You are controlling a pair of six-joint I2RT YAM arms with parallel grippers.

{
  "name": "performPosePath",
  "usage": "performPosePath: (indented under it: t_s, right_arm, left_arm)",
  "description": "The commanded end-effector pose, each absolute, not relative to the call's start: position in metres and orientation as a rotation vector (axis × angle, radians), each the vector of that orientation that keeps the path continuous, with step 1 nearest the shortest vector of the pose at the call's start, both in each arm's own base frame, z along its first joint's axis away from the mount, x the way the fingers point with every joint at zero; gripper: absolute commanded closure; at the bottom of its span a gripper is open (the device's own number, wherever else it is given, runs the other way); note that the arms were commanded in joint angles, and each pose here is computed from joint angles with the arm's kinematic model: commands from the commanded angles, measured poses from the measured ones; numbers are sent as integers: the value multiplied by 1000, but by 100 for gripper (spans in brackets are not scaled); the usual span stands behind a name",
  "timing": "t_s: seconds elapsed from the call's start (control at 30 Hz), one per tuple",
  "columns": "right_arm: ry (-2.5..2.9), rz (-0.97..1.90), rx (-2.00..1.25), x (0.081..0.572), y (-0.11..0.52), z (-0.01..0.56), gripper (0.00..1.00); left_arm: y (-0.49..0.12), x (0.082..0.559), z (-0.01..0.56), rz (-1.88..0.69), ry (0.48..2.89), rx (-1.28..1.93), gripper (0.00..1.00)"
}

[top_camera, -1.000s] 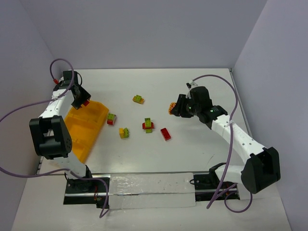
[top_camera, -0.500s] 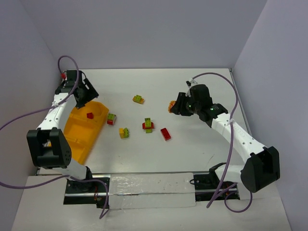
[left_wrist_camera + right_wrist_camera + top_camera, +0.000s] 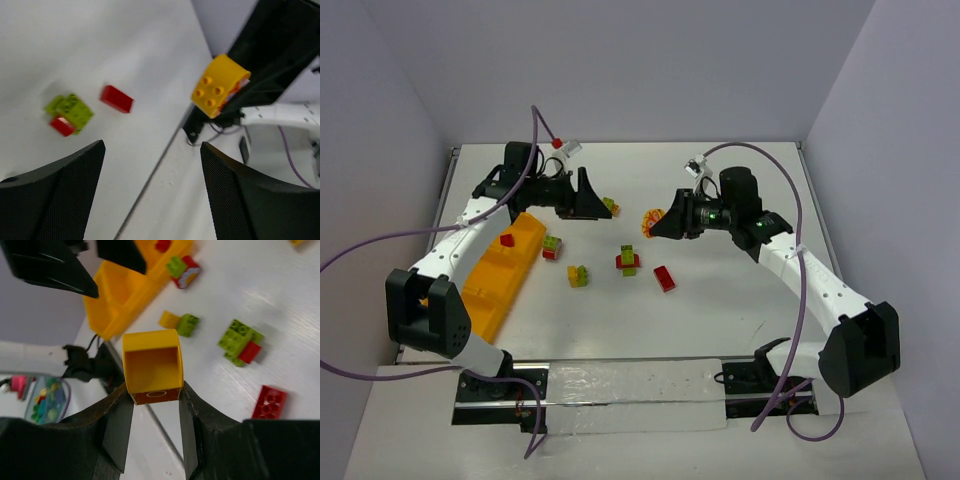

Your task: Sort the legos into containers by color

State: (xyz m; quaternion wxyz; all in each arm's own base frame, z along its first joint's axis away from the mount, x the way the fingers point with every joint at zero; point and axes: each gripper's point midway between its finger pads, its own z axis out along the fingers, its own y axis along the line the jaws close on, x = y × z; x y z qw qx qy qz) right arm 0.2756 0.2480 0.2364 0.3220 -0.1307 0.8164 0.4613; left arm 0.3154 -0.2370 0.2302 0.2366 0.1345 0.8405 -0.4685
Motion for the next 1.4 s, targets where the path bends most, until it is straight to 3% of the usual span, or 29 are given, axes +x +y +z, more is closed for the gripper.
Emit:
performPosePath:
  t_s: [0.0, 0.47, 1.0, 1.3, 1.37]
  right_arm:
    - [1950, 1482, -580, 249, 270, 281, 100]
    - [1936, 1623, -741, 226, 287, 286, 100]
    - [1944, 1623, -762, 224, 293, 286, 100]
    - [1949, 1606, -742, 227, 293, 284, 100]
    - [1951, 1605, -739, 228, 293, 285, 100]
  left_arm:
    - [-266, 283, 287, -1625, 2023, 700, 15]
    - [-299, 252, 317, -1785, 1878, 885, 12]
    - [-319, 243, 309, -1809, 1905, 940, 25]
    - [-323, 231, 306, -1849, 1915, 987, 45]
    - [-323, 231, 306, -1844, 1911, 1000, 57]
